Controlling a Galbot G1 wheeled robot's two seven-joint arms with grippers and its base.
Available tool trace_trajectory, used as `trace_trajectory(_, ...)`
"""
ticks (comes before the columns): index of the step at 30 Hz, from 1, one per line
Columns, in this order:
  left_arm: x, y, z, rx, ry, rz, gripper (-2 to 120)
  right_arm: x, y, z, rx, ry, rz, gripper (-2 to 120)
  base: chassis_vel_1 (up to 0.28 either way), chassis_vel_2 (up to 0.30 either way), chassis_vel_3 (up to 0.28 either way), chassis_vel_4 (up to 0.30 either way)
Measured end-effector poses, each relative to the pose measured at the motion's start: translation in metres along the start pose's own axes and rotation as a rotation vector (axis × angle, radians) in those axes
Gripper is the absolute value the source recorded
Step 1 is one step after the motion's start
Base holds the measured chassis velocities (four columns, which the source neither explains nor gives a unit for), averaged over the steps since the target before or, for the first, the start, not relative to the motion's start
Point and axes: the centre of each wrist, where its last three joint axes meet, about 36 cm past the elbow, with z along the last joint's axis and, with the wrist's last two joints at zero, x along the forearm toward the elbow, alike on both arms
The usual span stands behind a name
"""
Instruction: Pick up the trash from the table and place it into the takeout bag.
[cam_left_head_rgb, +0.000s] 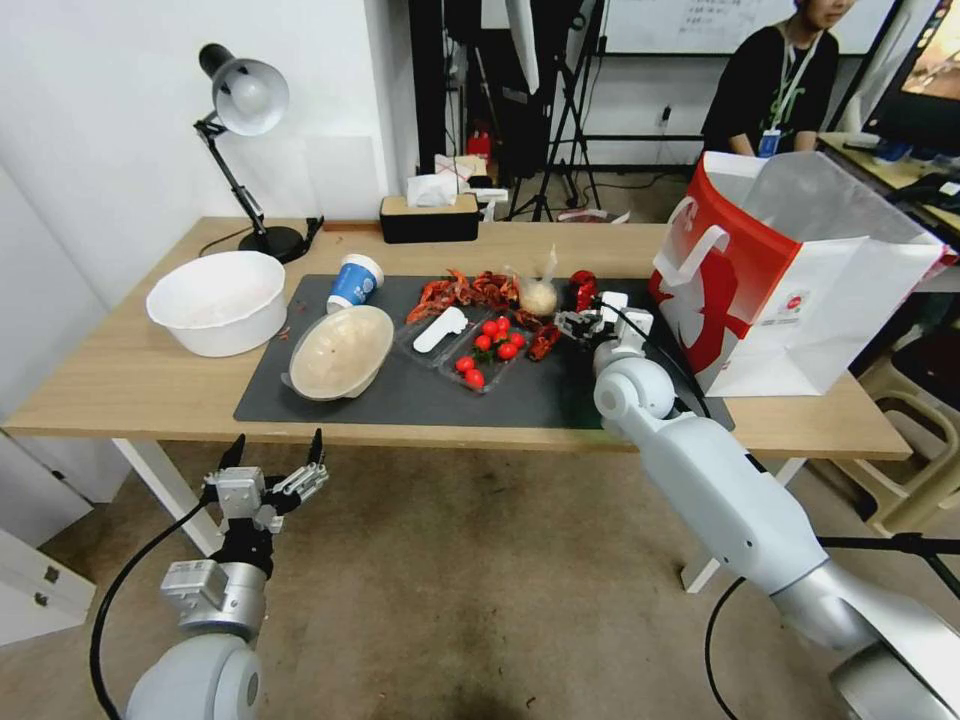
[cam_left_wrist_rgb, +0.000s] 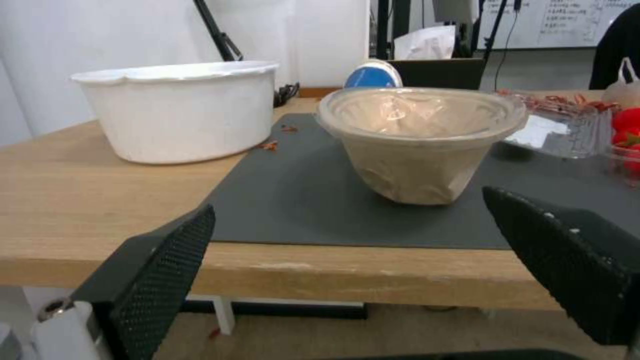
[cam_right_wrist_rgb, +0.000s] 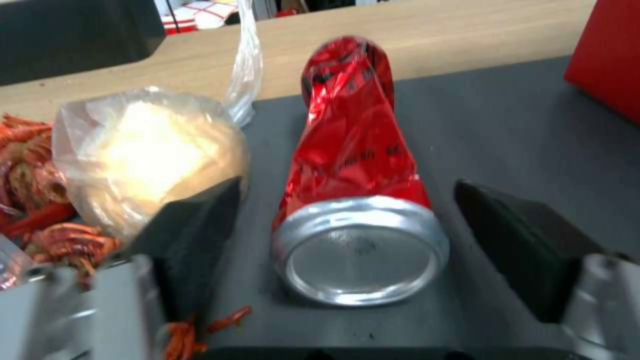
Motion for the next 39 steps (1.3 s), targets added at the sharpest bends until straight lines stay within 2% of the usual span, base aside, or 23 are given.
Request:
trace_trajectory(1, 0.0, 0.0, 0.001, 0.0, 0.001, -0.001, 100, 0.0, 0.001, 0.0, -0.001, 0.001, 0.001, 73, 0.0, 0.0, 0.0, 0.0)
trace_trajectory(3, 0.0, 0.0, 0.001, 0.0, 0.002, -0.001, 100, 0.0, 0.001, 0.0, -0.001, 0.001, 0.002, 71, 0.0, 0.0, 0.0, 0.0)
trace_trajectory(6, -0.001, 0.0, 0.004, 0.001, 0.004, -0.001, 100, 0.001, 0.001, 0.002, 0.009, 0.02, 0.022, 53, 0.0, 0.0, 0.0, 0.0)
trace_trajectory(8, -0.001, 0.0, 0.004, 0.001, 0.004, -0.001, 100, 0.001, 0.001, 0.002, 0.011, 0.025, 0.027, 51, 0.0, 0.0, 0.0, 0.0)
trace_trajectory(29, -0.001, 0.0, 0.006, 0.001, 0.006, 0.0, 100, 0.004, 0.0, 0.002, 0.001, 0.032, 0.044, 51, 0.0, 0.0, 0.0, 0.0)
trace_trajectory(39, -0.002, -0.001, 0.007, 0.001, 0.007, 0.003, 100, 0.036, 0.003, -0.03, -0.069, -0.138, -0.117, 51, 0.0, 0.0, 0.0, 0.0)
